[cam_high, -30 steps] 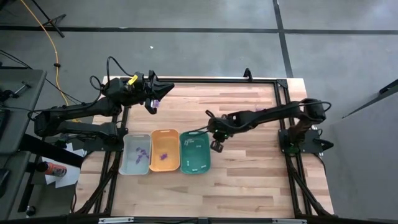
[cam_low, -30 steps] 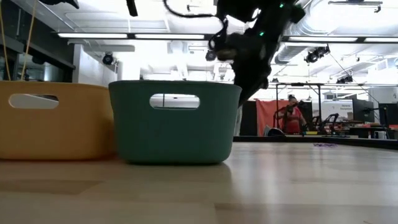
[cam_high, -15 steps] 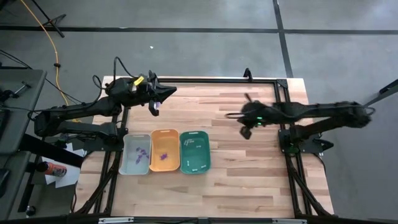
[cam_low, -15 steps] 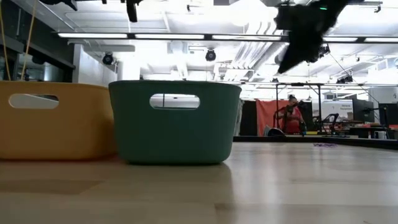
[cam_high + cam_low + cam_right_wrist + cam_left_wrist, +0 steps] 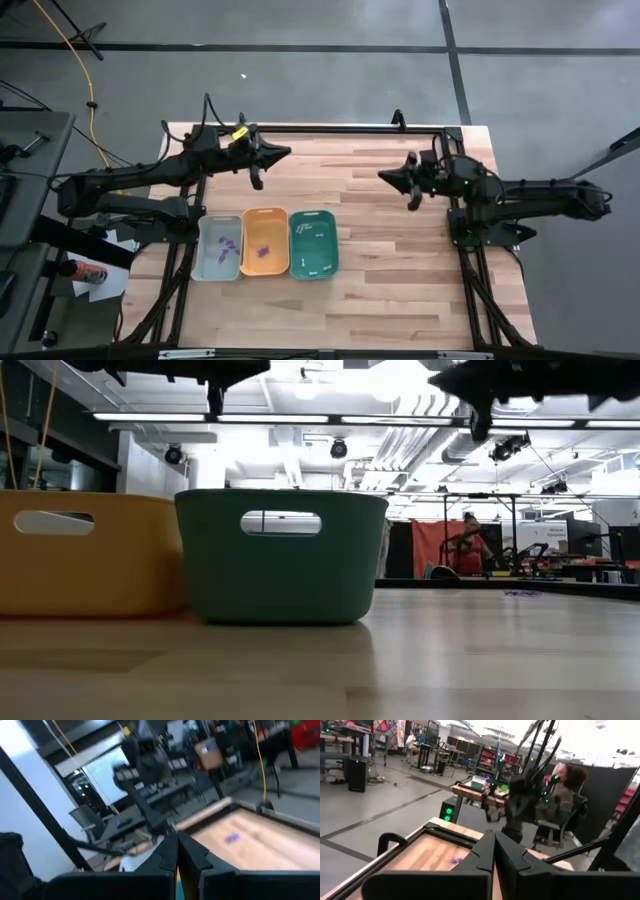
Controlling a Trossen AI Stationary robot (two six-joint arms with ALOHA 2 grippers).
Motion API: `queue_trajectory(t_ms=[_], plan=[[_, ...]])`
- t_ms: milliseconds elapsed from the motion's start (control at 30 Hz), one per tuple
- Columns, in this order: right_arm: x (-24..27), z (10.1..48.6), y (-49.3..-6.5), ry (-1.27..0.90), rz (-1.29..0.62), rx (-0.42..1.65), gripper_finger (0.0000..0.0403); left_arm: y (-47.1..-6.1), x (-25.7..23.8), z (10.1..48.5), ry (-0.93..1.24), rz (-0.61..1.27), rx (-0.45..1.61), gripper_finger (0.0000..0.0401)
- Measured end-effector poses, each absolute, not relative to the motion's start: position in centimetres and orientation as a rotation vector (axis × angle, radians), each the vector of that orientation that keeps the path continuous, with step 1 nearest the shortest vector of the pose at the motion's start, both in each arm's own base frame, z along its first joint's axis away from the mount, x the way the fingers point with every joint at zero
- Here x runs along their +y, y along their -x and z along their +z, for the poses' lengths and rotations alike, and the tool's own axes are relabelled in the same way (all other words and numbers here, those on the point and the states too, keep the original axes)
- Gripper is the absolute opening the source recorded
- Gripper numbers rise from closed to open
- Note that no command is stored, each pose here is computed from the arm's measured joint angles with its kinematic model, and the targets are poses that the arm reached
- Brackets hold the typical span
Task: Sort Halloween decoration
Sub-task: Put the purple spider toy into the yellow bin
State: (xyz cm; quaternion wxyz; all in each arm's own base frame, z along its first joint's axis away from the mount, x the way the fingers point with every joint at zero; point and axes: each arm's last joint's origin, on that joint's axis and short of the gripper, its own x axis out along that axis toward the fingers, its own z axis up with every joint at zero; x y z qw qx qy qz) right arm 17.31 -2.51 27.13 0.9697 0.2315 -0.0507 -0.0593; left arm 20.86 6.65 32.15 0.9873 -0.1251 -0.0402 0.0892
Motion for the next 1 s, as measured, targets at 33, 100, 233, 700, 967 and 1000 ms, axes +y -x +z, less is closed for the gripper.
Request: queue_trajectory(t_ms=[33,100,233,700,967,1000], plan=[[-2.6,27.9,-17.6,-0.453,-0.118,-0.119,0.0000,-21.0,6.7,32.0,0.245,0.179,-0.074,0.0000],[-2.8,29.3,-18.2,-0.402,-0.120,-0.142,0.0000,-21.2,6.7,31.9,0.241,0.165,-0.063,0.0000],[-3.1,31.5,-19.7,-0.310,-0.128,-0.146,0.0000,-21.3,6.5,31.8,0.247,0.094,-0.053,0.0000],[-4.0,33.1,-26.3,-0.191,-0.070,-0.041,0.0000,-21.5,5.9,31.7,0.217,0.034,-0.035,0.0000],[-4.1,34.0,-27.1,-0.146,-0.075,0.037,0.0000,-21.5,6.0,31.6,0.216,0.043,-0.029,0.0000],[-4.1,34.1,-27.1,-0.140,-0.075,0.044,0.0000,-21.5,6.0,31.6,0.216,0.046,-0.030,0.0000]])
